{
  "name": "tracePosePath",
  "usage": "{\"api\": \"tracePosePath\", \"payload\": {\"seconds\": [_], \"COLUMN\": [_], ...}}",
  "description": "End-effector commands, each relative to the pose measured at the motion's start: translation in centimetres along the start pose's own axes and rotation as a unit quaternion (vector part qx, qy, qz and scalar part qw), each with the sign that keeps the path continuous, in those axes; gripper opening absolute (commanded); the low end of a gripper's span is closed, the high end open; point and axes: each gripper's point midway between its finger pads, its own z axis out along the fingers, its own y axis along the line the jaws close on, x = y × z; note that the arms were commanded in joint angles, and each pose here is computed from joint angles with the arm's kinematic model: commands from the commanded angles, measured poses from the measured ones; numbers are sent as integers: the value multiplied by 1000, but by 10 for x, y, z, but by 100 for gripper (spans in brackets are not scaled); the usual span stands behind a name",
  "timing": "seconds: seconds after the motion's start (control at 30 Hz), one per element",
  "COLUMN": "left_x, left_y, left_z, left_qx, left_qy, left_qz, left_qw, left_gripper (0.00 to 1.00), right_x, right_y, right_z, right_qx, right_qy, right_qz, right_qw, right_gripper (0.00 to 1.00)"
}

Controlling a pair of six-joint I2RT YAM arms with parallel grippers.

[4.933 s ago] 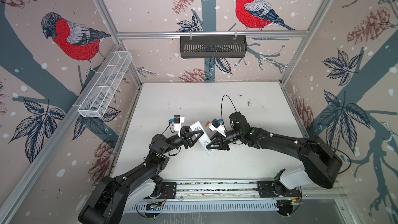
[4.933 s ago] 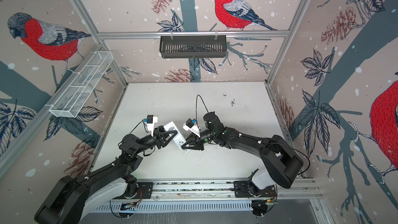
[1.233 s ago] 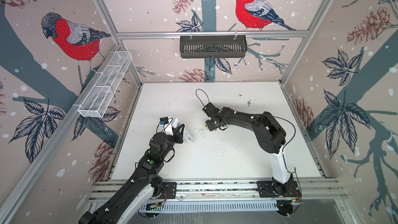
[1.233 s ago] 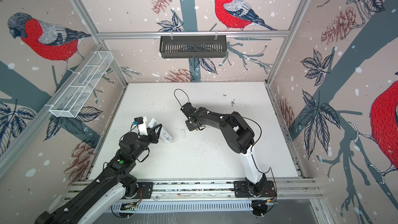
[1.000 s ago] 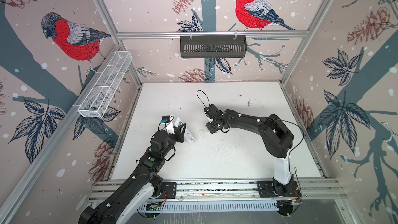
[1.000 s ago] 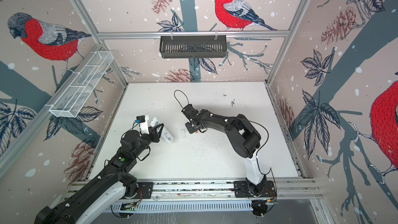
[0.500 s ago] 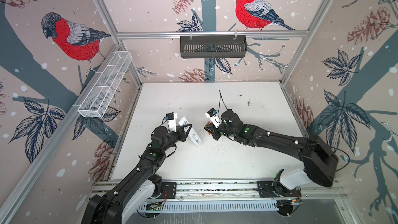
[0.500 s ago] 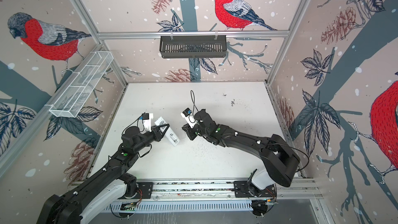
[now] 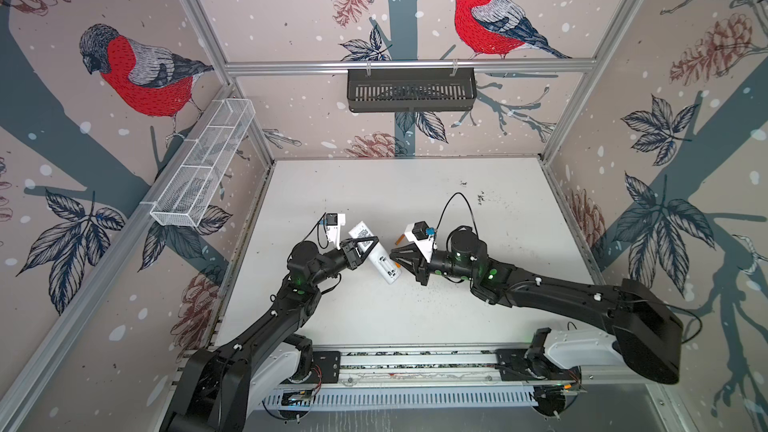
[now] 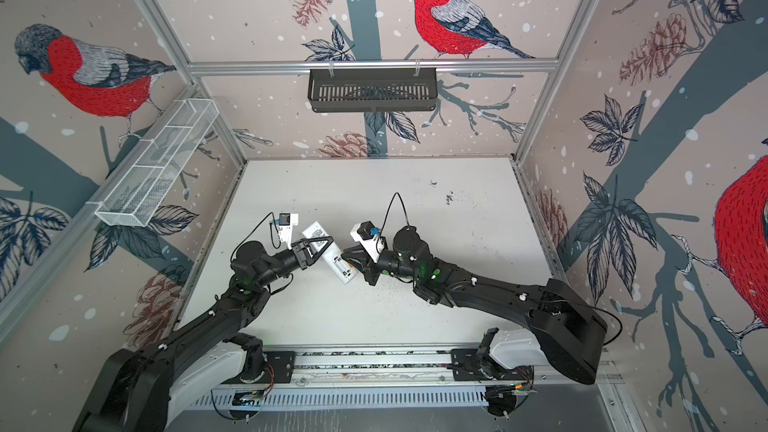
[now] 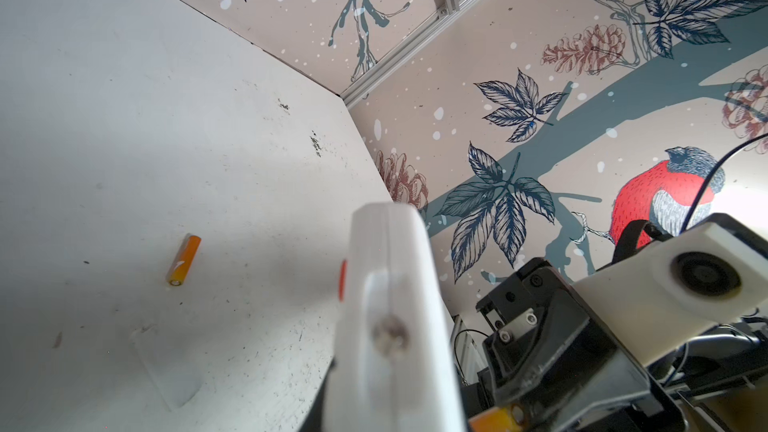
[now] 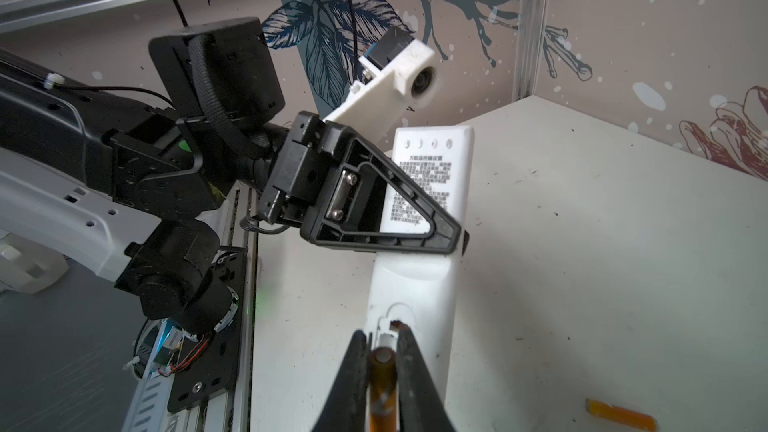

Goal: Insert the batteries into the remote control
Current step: 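Lift the orange battery with the right gripper and carry it toward the remote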

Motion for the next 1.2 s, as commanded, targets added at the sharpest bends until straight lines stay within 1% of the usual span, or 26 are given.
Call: {"api": "tracePosePath", "payload": {"seconds": [0.0, 0.1, 0.33, 0.47, 0.53, 0.57, 0.63, 0.7, 0.73, 0.8, 0.87, 0.93, 1.0, 1.03, 1.1, 1.17], "left_x": [-9, -8, -7, -8, -8, -9, -11, -17, -19, -25, -28, -29, -28, -27, -26, -25], "left_y": [-23, -26, -27, -27, -22, -13, 15, 37, 43, 51, 51, 50, 51, 52, 52, 52], "left_z": [-1, 0, -1, -1, 0, 1, -1, -9, -13, -22, -26, -28, -28, -27, -25, -23], "left_qx": [52, 64, 71, 69, 57, 33, -47, -125, -148, -190, -198, -197, -199, -198, -193, -187], "left_qy": [-3, 2, 4, 3, 1, 2, 6, -5, -11, -29, -39, -43, -42, -41, -39, -37], "left_qz": [4, 0, -5, 0, 6, 11, 7, 23, 32, 44, 50, 53, 52, 51, 49, 47], "left_qw": [999, 998, 997, 998, 998, 999, 999, 992, 988, 980, 978, 978, 978, 978, 979, 981], "left_gripper": [0, 0, 0, 0, 0, 0, 0, 0, 0, 0, 0, 0, 0, 0, 0, 0], "right_x": [-18, -18, -15, -11, -11, -11, -4, 8, 14, 36, 61, 89, 120, 131, 155, 173], "right_y": [10, 13, 15, 12, 6, -3, -20, -40, -48, -68, -84, -100, -114, -117, -122, -122], "right_z": [-3, -2, 5, 8, 7, 7, 8, 6, 4, -4, -13, -24, -38, -43, -52, -56], "right_qx": [-21, -26, -32, -26, -9, 16, 51, 97, 111, 147, 174, 207, 238, 246, 266, 270], "right_qy": [-37, -39, -33, -24, -22, -17, 15, 57, 75, 123, 173, 223, 273, 292, 329, 360], "right_qz": [-26, -29, -29, -24, -19, -10, 10, 34, 46, 81, 116, 151, 192, 208, 226, 234], "right_qw": [999, 999, 999, 999, 1000, 1000, 999, 993, 990, 978, 962, 941, 912, 901, 877, 862], "right_gripper": [16, 16, 16, 16, 16, 16, 16, 16, 16, 16, 16, 16, 16, 16, 16, 16]}}
